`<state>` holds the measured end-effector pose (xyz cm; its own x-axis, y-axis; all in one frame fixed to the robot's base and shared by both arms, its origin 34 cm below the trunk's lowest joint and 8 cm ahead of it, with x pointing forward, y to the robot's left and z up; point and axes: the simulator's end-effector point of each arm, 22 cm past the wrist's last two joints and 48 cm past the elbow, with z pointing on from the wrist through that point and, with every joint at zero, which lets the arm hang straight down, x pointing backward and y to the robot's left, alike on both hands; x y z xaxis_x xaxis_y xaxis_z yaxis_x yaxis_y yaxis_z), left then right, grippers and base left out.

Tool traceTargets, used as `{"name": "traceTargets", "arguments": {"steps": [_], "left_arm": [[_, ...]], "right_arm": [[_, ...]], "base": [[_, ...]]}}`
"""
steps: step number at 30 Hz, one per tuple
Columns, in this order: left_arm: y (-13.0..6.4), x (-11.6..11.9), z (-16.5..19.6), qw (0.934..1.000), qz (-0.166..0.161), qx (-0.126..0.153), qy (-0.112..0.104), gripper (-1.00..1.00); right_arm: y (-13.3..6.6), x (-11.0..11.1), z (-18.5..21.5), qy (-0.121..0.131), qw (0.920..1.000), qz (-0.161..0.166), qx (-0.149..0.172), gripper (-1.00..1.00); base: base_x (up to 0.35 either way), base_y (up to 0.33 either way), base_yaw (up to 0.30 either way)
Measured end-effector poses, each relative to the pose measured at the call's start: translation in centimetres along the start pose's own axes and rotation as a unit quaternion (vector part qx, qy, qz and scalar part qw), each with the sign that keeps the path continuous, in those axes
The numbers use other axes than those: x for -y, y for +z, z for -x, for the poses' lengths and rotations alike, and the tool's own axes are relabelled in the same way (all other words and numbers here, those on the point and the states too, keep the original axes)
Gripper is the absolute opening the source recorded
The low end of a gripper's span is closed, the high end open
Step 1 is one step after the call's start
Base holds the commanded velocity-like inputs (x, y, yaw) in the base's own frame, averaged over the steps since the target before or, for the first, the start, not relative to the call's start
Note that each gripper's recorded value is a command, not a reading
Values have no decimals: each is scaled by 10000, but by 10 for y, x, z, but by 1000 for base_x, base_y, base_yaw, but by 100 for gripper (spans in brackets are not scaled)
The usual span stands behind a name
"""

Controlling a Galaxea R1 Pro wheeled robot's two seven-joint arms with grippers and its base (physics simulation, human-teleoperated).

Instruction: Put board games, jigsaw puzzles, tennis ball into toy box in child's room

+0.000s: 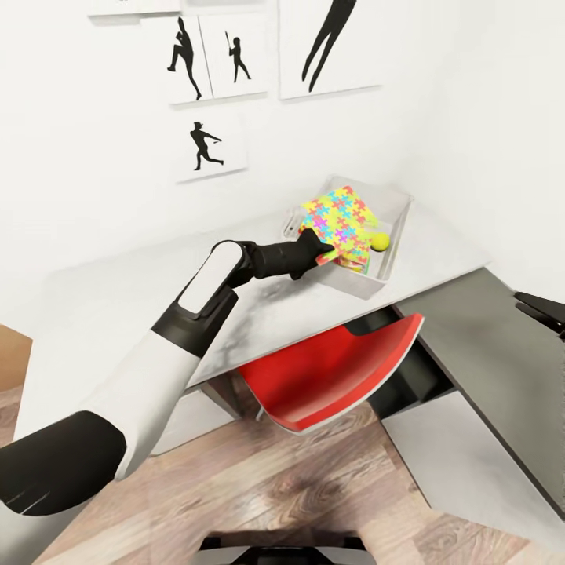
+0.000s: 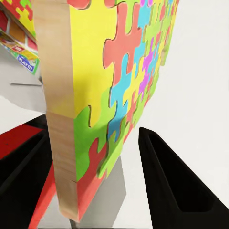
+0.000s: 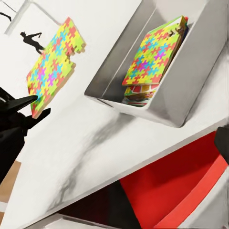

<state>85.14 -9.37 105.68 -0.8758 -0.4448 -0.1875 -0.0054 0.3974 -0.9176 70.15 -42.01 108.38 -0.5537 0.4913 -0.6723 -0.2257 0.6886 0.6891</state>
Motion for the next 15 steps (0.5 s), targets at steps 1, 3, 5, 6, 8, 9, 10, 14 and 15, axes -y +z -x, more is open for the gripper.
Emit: {"name": "traceTargets", "arguments": {"steps": [1,3,5,6,8,9,10,14,15], "left_arm": [[1,-1,-2,10000,13,-4,-5,-100],[1,0,-4,10000,15,-2,0,-100],[0,2,-4,10000,14,4,5,-100],[0,3,-4,10000,12,7,11,-100],[0,4,-4,10000,7,11,16,-100],[-1,5,-4,10000,6,14,20,-100],[-1,5,-5,10000,5,17,21,-100],[-2,7,-4,10000,2,39,21,-100],[-2,7,-5,10000,5,50,14,-100]], "right_arm": [[0,-1,1,-6,10000,5,5,100],[-1,-2,2,-14,10000,10,16,100],[-2,-3,3,-22,10000,16,26,100],[-2,-4,3,-26,10000,19,31,100],[-3,-5,4,-34,10000,27,41,100],[-3,-6,5,-38,10000,31,46,100],[-4,-6,5,-42,10000,33,51,100],[-5,-9,7,-57,9999,49,71,100],[-5,-9,8,-60,9999,53,76,100]], "base": [[49,-20,-137],[101,-56,-136],[147,-93,-135],[169,-115,-134],[194,-139,-133],[195,-140,-132],[173,-123,-132],[119,-85,-131],[71,-51,-129]]}}
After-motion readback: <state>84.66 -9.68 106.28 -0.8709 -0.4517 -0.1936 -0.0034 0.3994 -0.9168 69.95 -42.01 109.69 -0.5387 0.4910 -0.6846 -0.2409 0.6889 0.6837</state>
